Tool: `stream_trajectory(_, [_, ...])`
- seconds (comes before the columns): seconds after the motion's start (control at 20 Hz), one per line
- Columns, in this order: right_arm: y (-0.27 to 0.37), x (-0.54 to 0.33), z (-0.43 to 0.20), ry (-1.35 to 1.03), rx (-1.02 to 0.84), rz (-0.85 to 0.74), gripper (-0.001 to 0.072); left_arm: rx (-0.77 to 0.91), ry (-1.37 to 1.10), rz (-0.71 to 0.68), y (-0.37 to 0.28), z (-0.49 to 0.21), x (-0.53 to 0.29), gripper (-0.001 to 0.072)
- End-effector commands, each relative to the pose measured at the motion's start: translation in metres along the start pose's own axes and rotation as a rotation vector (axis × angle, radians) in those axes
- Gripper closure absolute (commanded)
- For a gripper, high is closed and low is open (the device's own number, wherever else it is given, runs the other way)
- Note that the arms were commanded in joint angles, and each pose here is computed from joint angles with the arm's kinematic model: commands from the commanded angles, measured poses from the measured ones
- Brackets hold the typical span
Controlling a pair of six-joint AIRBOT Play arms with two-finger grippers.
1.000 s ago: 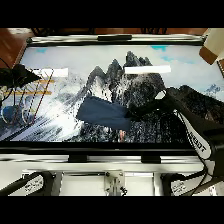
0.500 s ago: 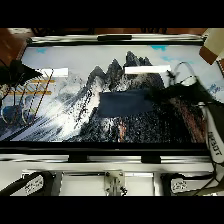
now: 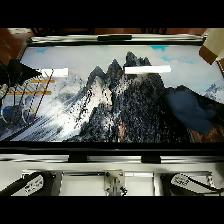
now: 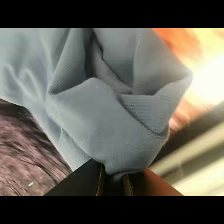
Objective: Fold the shirts.
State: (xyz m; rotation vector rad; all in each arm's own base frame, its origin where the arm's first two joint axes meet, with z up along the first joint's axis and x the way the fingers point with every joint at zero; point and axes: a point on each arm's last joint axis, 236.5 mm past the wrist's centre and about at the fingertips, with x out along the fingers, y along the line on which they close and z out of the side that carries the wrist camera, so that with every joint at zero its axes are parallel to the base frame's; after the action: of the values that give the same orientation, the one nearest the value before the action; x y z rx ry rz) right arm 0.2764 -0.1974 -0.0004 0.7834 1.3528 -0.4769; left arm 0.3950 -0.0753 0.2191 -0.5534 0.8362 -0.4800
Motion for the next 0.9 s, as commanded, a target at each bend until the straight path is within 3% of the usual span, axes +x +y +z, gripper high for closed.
stream_trajectory(0.0, [-0.068,0.018,-0.060,0.129,0.213,-0.104,0.0642,0.005,0.014,-0.003,-0.001,-0.003,0.000,0.0668])
stream_trajectory(0.4, [-0.097,0.050,-0.129,0.236,0.287,-0.209,0.0622,0.004,0.021,-0.004,-0.001,-0.005,0.000,0.0668])
stream_trajectory(0.45, [-0.103,0.047,-0.131,0.237,0.296,-0.240,0.0554,0.004,0.023,-0.005,-0.001,-0.005,0.000,0.0668])
stream_trajectory(0.55, [-0.109,0.042,-0.136,0.248,0.290,-0.268,0.0305,0.004,0.022,-0.004,-0.001,-0.005,0.000,0.0668])
stream_trajectory(0.6, [-0.110,0.039,-0.138,0.257,0.269,-0.273,0.0250,0.004,0.022,-0.004,-0.001,-0.005,0.000,0.0669])
stream_trajectory(0.75, [-0.124,-0.001,-0.117,0.204,0.207,-0.389,0.0250,0.019,0.023,-0.003,-0.001,-0.005,0.000,0.0669])
stream_trajectory(0.85, [-0.103,-0.049,-0.062,0.016,0.126,-0.417,0.0251,0.052,0.047,0.067,0.013,-0.010,0.003,0.0671])
